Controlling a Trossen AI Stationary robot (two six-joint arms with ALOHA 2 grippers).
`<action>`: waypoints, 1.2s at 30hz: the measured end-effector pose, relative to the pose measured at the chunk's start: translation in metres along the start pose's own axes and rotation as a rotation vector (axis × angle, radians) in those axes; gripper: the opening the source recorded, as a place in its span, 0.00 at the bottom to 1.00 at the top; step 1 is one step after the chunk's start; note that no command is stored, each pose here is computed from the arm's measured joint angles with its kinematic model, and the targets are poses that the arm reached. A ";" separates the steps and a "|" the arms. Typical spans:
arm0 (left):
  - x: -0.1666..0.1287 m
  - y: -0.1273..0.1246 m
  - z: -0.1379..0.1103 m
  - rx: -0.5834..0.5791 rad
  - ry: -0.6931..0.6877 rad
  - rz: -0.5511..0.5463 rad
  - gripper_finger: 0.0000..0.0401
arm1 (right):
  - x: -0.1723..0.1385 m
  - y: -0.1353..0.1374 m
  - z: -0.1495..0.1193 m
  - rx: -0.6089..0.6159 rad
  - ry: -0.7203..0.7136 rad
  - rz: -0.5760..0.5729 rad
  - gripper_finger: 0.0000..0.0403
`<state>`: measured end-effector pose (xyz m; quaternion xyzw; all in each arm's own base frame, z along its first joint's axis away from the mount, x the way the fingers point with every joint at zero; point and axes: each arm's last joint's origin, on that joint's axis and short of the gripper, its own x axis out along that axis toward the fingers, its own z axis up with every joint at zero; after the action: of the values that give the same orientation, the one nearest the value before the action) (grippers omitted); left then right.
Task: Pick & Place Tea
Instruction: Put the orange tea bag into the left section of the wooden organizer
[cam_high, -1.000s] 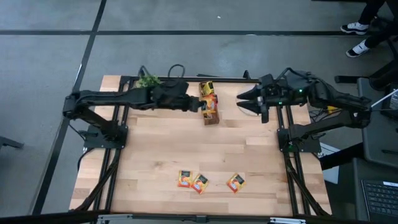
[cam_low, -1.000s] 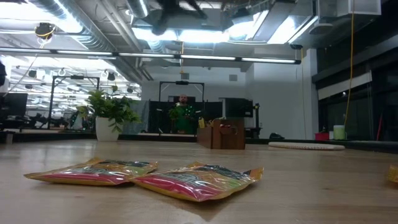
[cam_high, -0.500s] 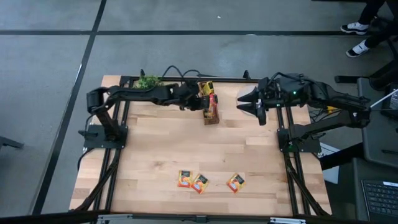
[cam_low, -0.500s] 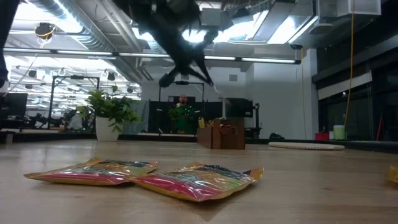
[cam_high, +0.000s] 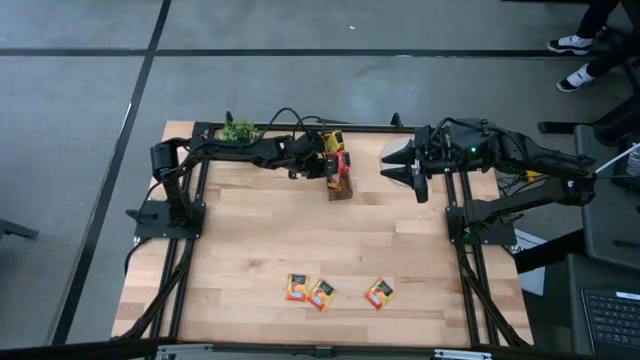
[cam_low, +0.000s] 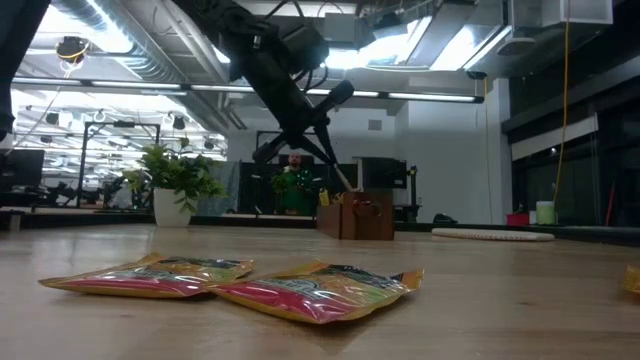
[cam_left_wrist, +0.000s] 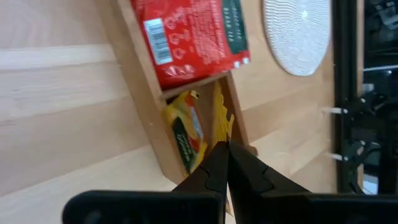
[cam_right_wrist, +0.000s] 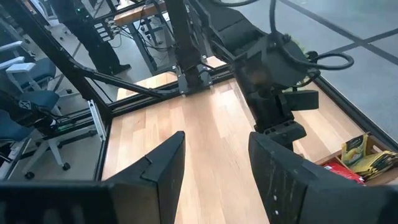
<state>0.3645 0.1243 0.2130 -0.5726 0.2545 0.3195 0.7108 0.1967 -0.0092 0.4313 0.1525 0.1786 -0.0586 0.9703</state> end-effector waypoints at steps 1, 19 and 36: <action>0.001 0.001 0.001 -0.003 -0.002 0.005 0.00 | 0.000 0.000 0.000 -0.001 0.000 0.000 0.44; 0.002 -0.001 -0.006 -0.058 0.026 0.003 0.01 | 0.000 -0.001 0.000 -0.025 -0.010 -0.033 0.44; 0.010 0.001 -0.010 -0.088 0.033 0.019 0.05 | 0.000 -0.001 0.000 -0.024 -0.010 -0.033 0.44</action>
<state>0.3703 0.1158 0.2032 -0.6059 0.2577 0.3276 0.6776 0.1966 -0.0102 0.4313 0.1374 0.1770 -0.0730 0.9718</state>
